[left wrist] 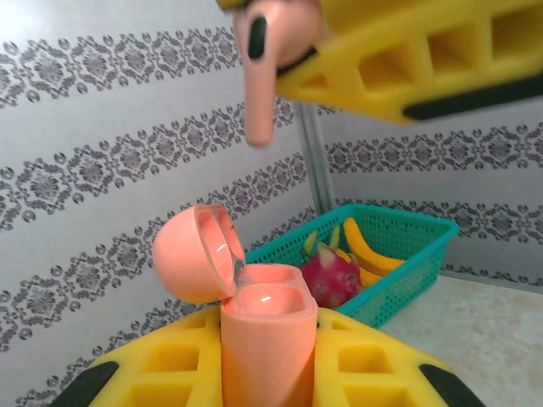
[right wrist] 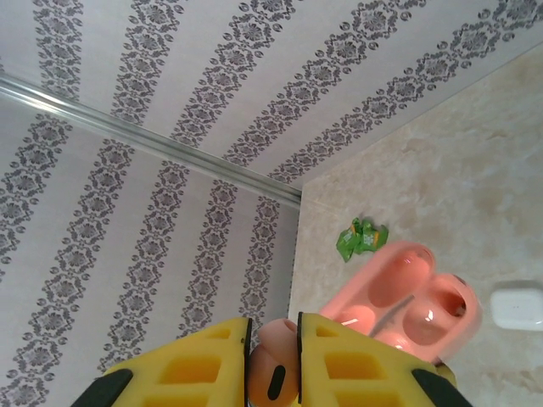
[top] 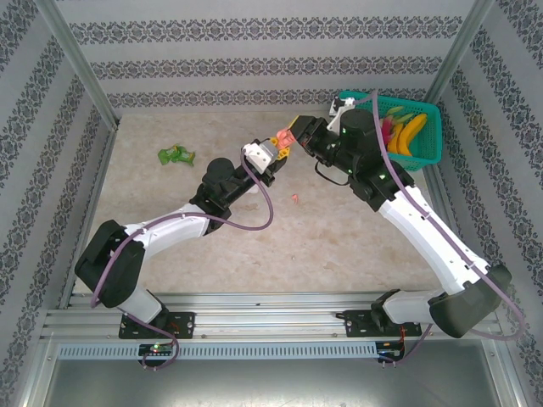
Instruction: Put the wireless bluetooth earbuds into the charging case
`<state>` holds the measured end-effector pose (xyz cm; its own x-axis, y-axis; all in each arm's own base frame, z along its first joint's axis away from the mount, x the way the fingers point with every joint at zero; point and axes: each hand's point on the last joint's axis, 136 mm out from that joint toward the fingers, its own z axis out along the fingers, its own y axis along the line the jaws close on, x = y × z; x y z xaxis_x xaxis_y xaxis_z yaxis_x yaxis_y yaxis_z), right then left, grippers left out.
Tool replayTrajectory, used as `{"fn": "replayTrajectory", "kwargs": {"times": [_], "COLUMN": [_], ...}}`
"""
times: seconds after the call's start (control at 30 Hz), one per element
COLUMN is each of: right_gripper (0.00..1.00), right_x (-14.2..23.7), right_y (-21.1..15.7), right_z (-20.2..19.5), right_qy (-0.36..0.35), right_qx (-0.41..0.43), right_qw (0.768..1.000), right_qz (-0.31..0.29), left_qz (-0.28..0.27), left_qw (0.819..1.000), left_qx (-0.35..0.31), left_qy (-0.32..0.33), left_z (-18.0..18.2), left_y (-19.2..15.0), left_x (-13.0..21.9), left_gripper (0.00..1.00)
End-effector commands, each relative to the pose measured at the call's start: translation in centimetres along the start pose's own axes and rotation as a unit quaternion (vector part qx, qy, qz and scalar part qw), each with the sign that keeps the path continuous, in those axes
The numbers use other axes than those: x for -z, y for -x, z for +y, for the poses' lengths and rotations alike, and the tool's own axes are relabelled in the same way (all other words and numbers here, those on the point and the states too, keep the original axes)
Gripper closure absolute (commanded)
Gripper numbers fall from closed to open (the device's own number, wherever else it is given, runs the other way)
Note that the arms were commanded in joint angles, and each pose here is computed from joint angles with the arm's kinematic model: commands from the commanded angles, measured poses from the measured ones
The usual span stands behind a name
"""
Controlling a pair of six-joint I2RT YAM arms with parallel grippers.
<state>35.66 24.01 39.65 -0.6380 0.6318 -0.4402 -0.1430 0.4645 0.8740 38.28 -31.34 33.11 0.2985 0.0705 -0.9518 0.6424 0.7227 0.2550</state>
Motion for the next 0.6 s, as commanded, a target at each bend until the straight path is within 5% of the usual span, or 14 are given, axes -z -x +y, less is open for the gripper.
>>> {"fn": "replayTrajectory", "kwargs": {"times": [0.0, 0.57], "right_gripper": [0.82, 0.82], "right_x": [0.6, -0.5], "right_y": [0.2, -0.6], "right_z": [1.5, 0.8], "right_qy": [0.038, 0.048], "right_qx": [-0.02, -0.045], "right_qw": [0.999, 0.998], "right_qz": [-0.006, -0.001], "left_qz": [-0.062, -0.068], "left_qw": [0.997, 0.997], "left_qx": [-0.014, 0.012], "left_qy": [0.036, 0.028], "left_z": [1.4, 1.3], "left_y": [3.8, 4.1], "left_x": [-0.4, -0.6], "left_gripper": [1.0, 1.0]}}
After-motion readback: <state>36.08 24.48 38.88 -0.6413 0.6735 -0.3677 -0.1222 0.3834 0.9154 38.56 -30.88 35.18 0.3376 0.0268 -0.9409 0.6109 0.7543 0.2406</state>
